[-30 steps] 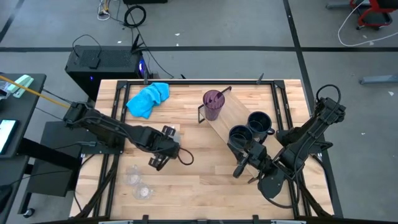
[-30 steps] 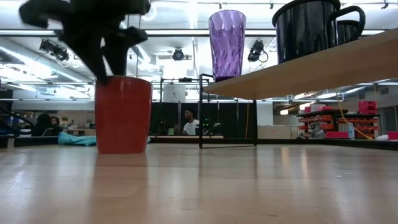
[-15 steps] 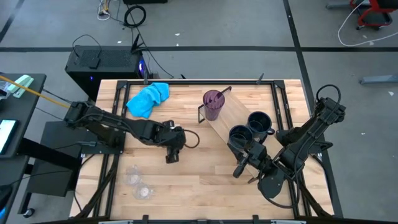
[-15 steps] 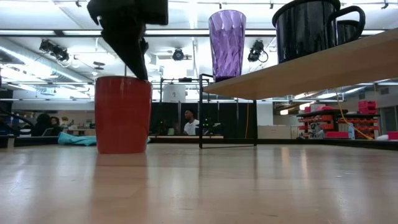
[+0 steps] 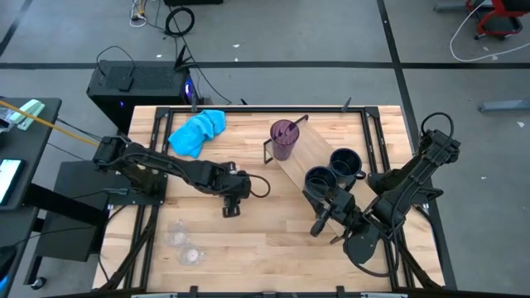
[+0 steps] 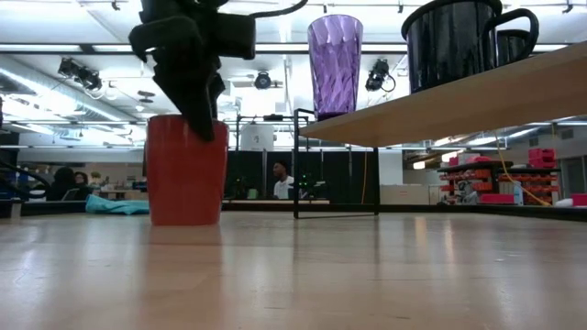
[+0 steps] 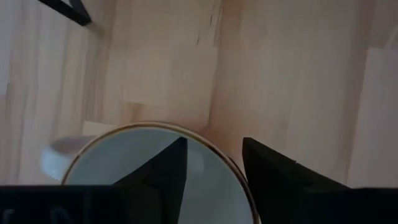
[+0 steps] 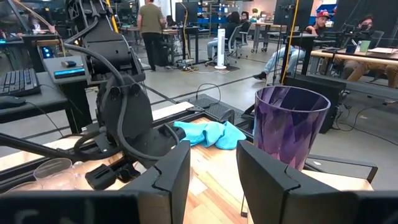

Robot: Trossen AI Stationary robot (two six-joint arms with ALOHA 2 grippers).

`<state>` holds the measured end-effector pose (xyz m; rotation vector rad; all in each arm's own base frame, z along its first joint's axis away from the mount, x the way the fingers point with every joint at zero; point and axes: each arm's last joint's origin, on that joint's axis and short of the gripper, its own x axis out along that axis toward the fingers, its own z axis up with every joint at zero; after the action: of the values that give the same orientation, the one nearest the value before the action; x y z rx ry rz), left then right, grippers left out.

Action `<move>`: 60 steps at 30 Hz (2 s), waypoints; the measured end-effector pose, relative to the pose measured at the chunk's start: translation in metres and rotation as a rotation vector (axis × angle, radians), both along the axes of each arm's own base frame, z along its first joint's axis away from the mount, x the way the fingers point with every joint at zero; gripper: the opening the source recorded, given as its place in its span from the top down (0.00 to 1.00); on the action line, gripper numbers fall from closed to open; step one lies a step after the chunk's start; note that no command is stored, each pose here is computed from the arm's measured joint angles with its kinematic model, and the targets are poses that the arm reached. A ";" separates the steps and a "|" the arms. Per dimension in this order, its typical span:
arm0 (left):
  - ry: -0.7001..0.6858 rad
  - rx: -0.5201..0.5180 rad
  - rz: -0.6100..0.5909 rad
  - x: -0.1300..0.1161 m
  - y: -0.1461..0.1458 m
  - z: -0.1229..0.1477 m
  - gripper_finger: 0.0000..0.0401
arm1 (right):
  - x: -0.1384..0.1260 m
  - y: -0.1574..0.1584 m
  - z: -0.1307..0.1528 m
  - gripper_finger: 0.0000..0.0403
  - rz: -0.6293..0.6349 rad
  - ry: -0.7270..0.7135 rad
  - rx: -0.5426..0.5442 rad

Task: Stack small to large cups/mugs on shelf
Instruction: Put the orange mug on the shelf

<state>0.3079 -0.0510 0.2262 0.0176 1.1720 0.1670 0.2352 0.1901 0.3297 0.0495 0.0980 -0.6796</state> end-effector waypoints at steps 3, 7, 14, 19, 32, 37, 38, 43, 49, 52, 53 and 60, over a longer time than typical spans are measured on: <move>0.019 0.022 -0.062 -0.001 0.000 0.000 0.64 | 0.000 0.000 0.000 0.66 0.000 0.001 -0.001; 0.054 0.039 -0.218 -0.004 -0.007 0.000 0.71 | 0.000 0.000 0.000 0.66 0.000 0.002 -0.002; 0.157 0.086 -0.460 -0.017 -0.025 -0.002 0.80 | 0.000 0.000 0.000 0.66 0.000 0.004 -0.004; 0.196 0.107 -0.544 -0.025 -0.035 0.000 0.85 | 0.000 0.000 0.000 0.66 0.000 0.004 -0.005; 0.155 0.077 -0.489 -0.034 -0.048 0.036 0.64 | 0.000 0.000 -0.001 0.66 -0.001 0.002 -0.001; 0.205 0.210 -0.693 -0.040 -0.055 0.036 0.54 | 0.000 0.000 -0.001 0.66 -0.001 0.003 -0.002; 0.211 0.239 -0.742 -0.041 -0.057 0.036 0.52 | 0.000 0.000 -0.001 0.66 -0.001 0.003 -0.001; 0.263 0.364 -0.998 -0.044 -0.061 0.035 0.47 | 0.000 0.000 -0.001 0.66 -0.001 0.002 -0.001; 0.386 0.471 -1.247 -0.051 -0.057 0.034 0.47 | 0.000 0.000 -0.001 0.66 -0.001 0.003 -0.001; 0.419 0.522 -1.284 -0.052 -0.056 0.035 0.50 | 0.000 0.000 -0.001 0.66 -0.001 0.002 -0.001; 0.421 0.526 -1.296 -0.052 -0.055 0.035 0.51 | 0.000 0.000 -0.001 0.66 -0.001 0.003 -0.001; 0.429 0.515 -1.257 -0.047 -0.044 0.035 0.56 | 0.000 0.000 -0.001 0.66 -0.001 0.002 -0.001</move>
<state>0.2610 -0.0954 0.2607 1.2626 1.3137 -0.6833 0.2348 0.1898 0.3288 0.0484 0.0996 -0.6806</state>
